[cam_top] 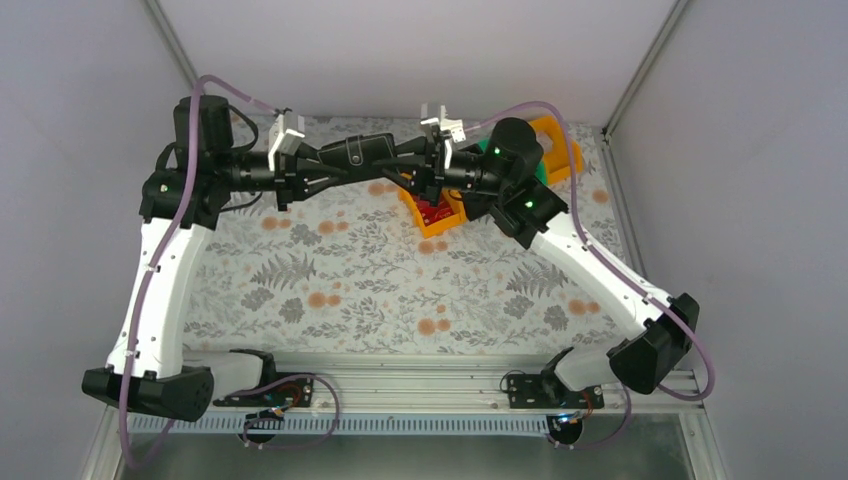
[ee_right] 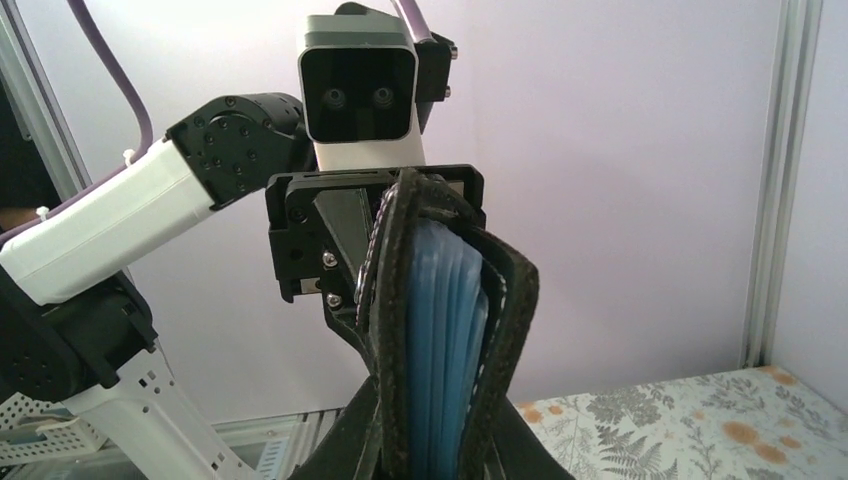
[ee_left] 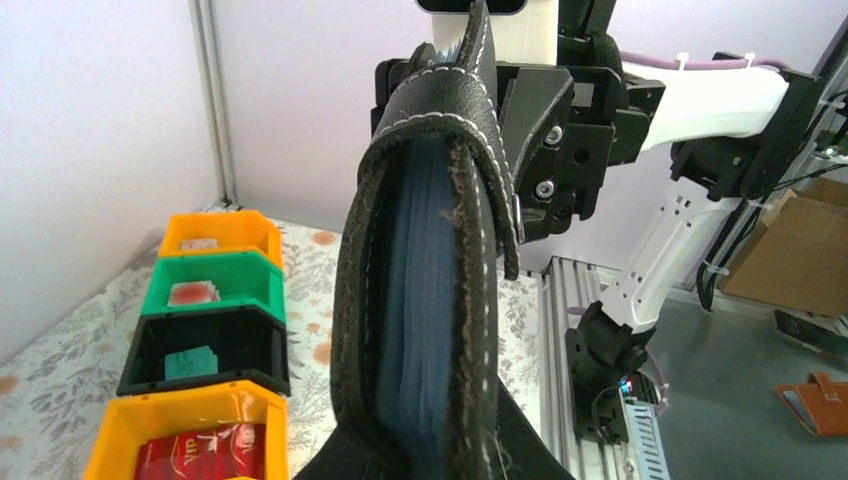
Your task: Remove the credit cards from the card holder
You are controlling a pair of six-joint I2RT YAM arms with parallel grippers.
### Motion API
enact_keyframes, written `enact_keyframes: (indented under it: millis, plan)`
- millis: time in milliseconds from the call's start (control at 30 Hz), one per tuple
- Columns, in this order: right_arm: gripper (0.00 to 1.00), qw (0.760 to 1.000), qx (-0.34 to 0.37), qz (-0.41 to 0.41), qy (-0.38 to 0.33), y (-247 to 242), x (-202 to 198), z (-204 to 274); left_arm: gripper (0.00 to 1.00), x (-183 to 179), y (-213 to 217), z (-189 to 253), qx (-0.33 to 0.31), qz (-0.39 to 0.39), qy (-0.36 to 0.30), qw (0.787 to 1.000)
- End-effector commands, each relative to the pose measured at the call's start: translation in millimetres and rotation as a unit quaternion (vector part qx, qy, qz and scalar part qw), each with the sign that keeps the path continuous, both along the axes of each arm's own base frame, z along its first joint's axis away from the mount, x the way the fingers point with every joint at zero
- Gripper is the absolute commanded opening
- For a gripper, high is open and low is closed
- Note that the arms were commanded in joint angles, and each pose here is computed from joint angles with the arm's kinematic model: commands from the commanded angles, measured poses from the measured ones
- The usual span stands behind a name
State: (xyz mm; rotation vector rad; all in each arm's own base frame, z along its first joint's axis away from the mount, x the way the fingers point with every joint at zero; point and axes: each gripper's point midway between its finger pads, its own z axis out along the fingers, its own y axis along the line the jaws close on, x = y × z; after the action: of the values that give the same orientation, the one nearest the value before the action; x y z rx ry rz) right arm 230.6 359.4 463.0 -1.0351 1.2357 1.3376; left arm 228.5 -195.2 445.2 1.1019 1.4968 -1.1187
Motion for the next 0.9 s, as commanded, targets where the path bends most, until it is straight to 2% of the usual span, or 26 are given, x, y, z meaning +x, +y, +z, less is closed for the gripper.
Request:
enact_keyframes:
  millis: [0,33,67,100,233,300,467,600,867]
  plan:
    - [0.22,0.999,-0.047,0.006,-0.018,0.9,-11.3,-8.9,0.02,1.4,2.8,2.1,0.032,0.032,-0.038,0.998]
    - [0.44,0.998,-0.064,0.007,-0.016,1.1,-11.5,-14.1,0.03,8.2,5.9,-4.5,0.049,0.053,-0.044,0.996]
    - [0.78,0.996,-0.082,0.005,-0.018,0.4,-11.1,-17.5,0.02,15.2,10.1,-12.5,0.071,0.074,-0.052,0.993]
    - [0.97,0.995,-0.100,-0.003,-0.025,-1.7,-9.7,-19.1,0.02,23.4,16.4,-22.7,0.102,0.100,-0.064,0.988]
    - [0.99,0.984,-0.152,-0.067,-0.069,-16.3,2.0,-10.8,0.02,35.0,38.0,-63.4,0.219,0.148,-0.096,0.960]
    - [0.99,0.978,-0.173,-0.086,-0.079,-18.4,9.5,-14.0,0.02,29.2,40.6,-75.6,0.258,0.133,-0.116,0.950]
    - [0.99,0.974,-0.215,-0.019,-0.065,3.2,7.3,-27.0,0.02,-1.0,26.6,-72.8,0.246,0.064,-0.121,0.960]
    - [0.99,0.974,-0.215,0.017,-0.069,21.1,-1.3,-23.9,0.02,0.5,25.2,-73.2,0.246,0.063,-0.114,0.961]
    - [0.98,0.964,-0.262,0.033,-0.040,54.1,5.0,-74.2,0.02,0.8,21.4,-78.4,0.241,0.054,-0.108,0.963]
